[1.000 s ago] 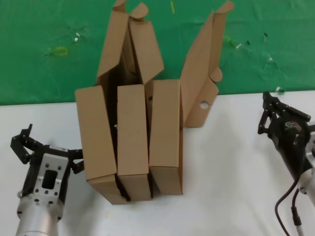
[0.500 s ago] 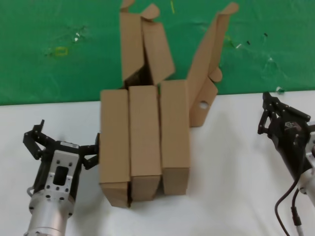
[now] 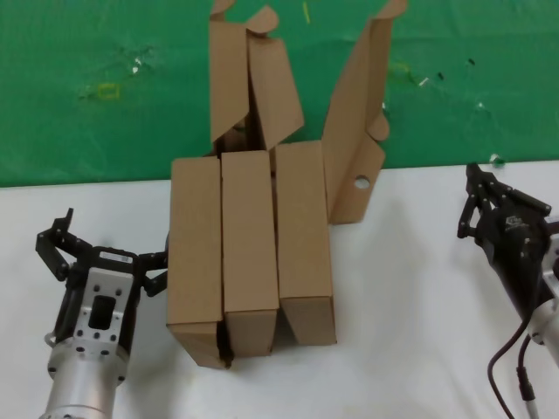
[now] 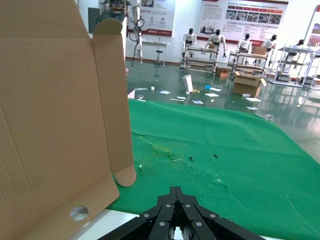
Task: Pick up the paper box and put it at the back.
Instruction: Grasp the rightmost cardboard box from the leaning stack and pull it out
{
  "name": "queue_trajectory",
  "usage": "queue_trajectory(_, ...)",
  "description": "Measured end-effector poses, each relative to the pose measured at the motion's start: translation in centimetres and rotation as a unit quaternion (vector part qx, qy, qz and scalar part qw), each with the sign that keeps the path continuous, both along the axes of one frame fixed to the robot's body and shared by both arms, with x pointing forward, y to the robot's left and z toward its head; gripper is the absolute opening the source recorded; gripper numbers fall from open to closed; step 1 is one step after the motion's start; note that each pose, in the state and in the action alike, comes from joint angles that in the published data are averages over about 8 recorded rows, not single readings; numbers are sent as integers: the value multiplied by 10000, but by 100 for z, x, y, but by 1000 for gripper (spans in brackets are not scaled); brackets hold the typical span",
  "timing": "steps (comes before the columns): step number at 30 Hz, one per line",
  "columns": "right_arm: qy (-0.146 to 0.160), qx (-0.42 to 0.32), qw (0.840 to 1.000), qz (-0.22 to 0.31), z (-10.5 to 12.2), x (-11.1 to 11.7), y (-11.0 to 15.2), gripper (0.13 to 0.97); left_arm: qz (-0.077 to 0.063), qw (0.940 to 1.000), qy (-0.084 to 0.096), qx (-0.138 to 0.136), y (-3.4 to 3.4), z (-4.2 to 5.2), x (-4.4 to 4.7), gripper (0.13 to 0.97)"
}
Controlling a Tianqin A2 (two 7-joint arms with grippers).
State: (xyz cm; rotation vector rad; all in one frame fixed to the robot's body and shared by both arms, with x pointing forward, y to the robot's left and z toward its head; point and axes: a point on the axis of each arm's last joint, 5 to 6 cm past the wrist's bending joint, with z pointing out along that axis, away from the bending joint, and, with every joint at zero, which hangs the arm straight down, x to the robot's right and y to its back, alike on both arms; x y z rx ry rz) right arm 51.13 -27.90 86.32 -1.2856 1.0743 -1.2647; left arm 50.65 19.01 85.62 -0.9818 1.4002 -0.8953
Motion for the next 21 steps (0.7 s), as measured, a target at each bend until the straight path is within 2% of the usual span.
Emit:
queue_trajectory(7, 0, 0, 10000, 0, 0, 0, 0, 151, 13, 9999, -105, -102, 16, -55, 2, 966)
queue_trajectory(14, -17, -32, 10000, -21, 18, -9, -18, 163, -51, 9996, -105, -255, 45, -84, 12, 966)
queue_trajectory(21, -190, -376, 9990, -160, 224, -88, -178, 220, -94, 9991, -77, -396, 74, -92, 11, 966)
